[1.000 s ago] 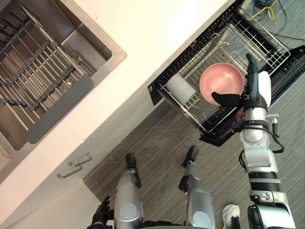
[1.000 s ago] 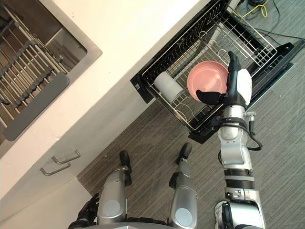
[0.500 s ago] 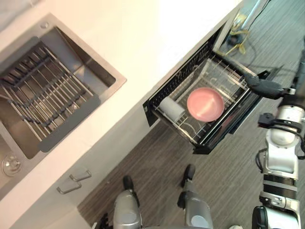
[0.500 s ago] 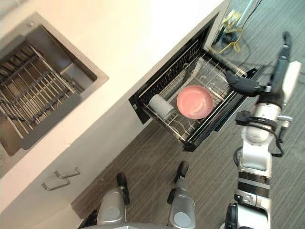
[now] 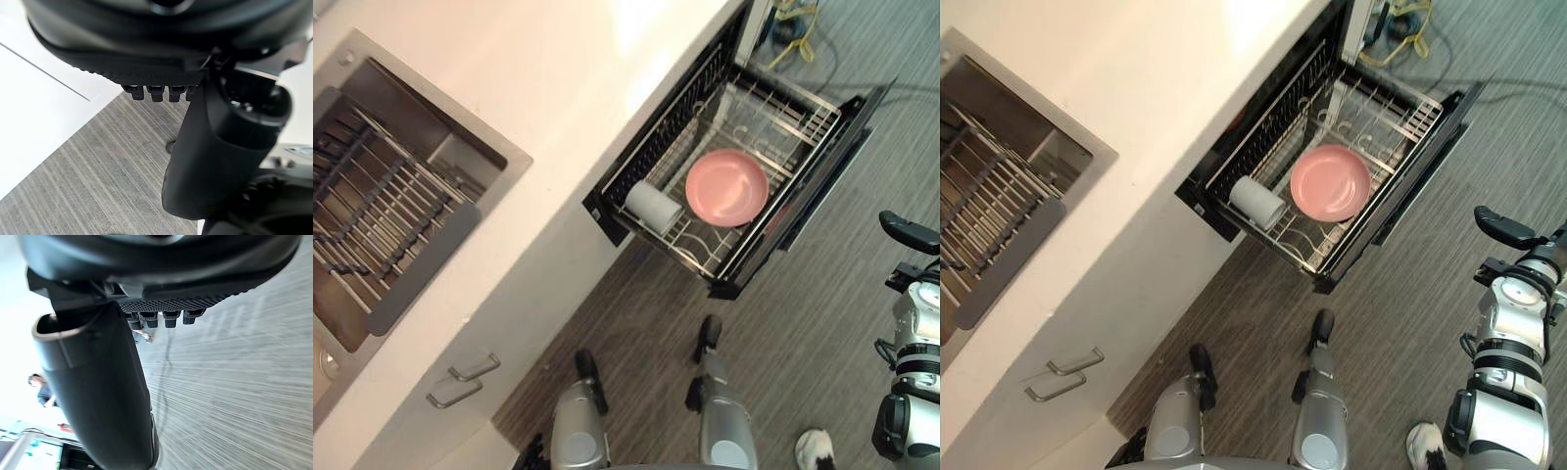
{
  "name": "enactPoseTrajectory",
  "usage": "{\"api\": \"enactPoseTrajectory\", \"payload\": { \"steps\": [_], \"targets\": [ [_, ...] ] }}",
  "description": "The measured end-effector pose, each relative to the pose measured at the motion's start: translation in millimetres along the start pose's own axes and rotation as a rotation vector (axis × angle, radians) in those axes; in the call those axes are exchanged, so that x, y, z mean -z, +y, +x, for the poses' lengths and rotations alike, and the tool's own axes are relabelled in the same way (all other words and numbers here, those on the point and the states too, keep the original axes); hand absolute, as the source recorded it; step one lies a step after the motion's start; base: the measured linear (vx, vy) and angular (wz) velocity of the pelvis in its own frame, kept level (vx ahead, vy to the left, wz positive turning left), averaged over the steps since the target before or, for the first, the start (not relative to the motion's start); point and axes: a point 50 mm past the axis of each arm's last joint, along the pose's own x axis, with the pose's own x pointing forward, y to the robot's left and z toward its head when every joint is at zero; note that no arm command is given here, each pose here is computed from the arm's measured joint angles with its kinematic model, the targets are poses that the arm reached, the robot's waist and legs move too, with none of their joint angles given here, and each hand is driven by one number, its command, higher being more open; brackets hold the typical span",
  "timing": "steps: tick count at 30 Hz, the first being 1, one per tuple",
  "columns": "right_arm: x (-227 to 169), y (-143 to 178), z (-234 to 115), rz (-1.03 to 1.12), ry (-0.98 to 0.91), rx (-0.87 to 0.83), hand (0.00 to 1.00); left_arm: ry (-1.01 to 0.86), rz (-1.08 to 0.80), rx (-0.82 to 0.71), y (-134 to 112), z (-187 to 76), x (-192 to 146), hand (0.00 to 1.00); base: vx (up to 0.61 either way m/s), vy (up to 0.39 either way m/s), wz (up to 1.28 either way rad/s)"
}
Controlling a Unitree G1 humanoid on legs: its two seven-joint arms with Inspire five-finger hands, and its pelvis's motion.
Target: Walk over to the sink, pick up the cup, carry it to the dishwasher, place the cup inside the dishwasher, then close the dishwasher door
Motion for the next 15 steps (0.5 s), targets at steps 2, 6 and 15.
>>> {"api": "enactPoseTrajectory", "payload": {
  "steps": [2,6,15],
  "targets": [
    [1,2,1,0.023,0.015,-0.006,0.0,-0.015,-0.016,0.003,-2,2,-5,1.0,-0.07,0.048,0.01],
    [-5,16,1,0.053,0.015,-0.094,0.0,-0.047,-0.017,0.019,-6,5,-17,1.0,-0.07,0.065,0.0],
    [-12,52,-11,0.234,0.002,-0.321,0.0,-0.071,-0.025,0.051,-17,9,-27,1.0,-0.03,0.082,0.07]
  ]
}}
